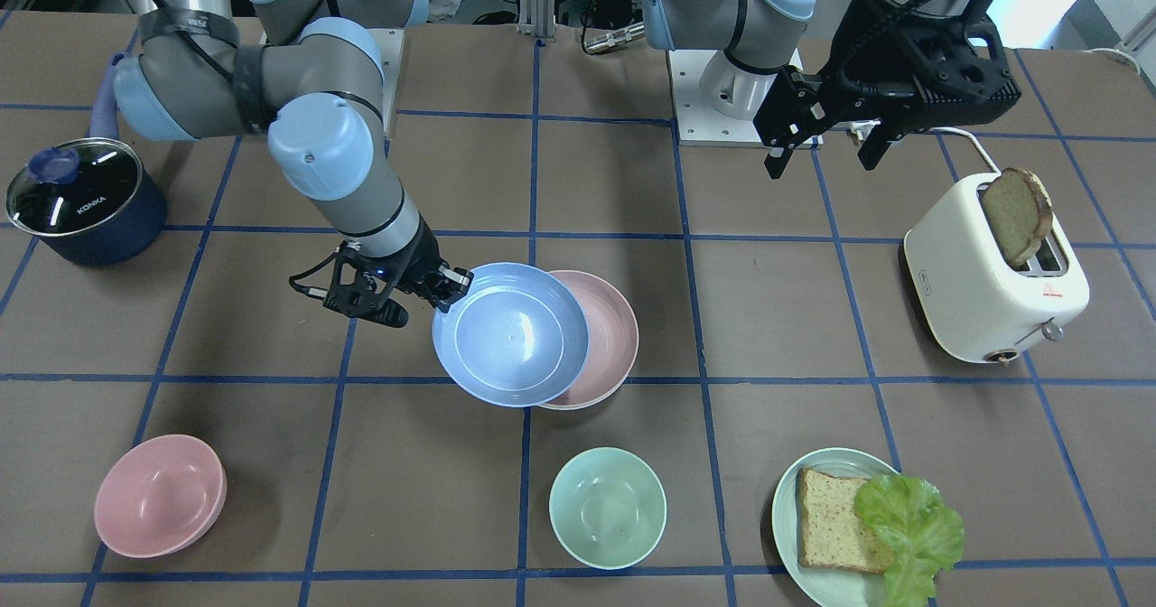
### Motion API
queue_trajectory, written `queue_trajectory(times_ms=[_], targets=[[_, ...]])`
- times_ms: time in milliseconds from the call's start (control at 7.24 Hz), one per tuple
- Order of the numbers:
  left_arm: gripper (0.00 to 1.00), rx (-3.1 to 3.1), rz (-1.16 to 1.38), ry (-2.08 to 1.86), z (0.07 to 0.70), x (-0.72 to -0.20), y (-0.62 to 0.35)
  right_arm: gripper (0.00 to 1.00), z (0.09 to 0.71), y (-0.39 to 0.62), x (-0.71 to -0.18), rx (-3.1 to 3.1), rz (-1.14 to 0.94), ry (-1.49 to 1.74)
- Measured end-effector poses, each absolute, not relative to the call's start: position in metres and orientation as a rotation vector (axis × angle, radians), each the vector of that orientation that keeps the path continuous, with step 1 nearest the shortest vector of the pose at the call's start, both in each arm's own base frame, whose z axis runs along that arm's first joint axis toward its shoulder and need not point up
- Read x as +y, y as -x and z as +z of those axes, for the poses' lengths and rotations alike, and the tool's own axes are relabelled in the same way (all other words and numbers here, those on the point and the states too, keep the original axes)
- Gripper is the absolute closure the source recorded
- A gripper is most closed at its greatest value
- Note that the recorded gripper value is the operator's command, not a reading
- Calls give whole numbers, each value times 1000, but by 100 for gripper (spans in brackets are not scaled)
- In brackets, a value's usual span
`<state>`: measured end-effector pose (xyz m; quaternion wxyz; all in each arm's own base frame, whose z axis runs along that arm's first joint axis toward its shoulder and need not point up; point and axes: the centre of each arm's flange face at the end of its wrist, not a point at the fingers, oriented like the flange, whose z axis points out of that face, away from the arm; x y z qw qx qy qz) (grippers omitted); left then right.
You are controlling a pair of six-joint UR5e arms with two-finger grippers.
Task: Stack three plates with pink and blue
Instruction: 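Lift the light blue plate with the right gripper toward the pink plate, then lower the blue plate onto the pink plate and open the right gripper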
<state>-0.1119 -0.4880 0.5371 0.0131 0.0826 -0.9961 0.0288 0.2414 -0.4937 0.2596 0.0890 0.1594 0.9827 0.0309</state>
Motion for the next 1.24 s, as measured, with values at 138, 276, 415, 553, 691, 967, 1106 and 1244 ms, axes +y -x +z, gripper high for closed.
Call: queue_trajectory(times_ms=[138, 276, 415, 553, 691, 967, 1106, 1244], targets=[[0, -3104, 89, -258, 537, -488, 112, 100, 252, -257, -491, 2920, 85, -481], [0, -3104, 89, -257, 537, -488, 112, 100, 248, -265, -490, 2916, 81, -503], [0, -3104, 89, -256, 537, -488, 112, 100, 246, -269, -488, 2913, 81, -519], [0, -3104, 90, -255, 537, -488, 112, 100, 245, -271, -487, 2911, 84, -526], [0, -3104, 90, -254, 537, -488, 112, 100, 245, -273, -485, 2907, 87, -526], [0, -3104, 90, -257, 537, -488, 112, 86, 245, -279, -481, 2892, 100, -509], [0, -3103, 89, -259, 537, -488, 111, 61, 244, -281, -479, 2887, 109, -504], [0, -3102, 89, -259, 537, -488, 111, 1, 240, -281, -475, 2891, 122, -505]])
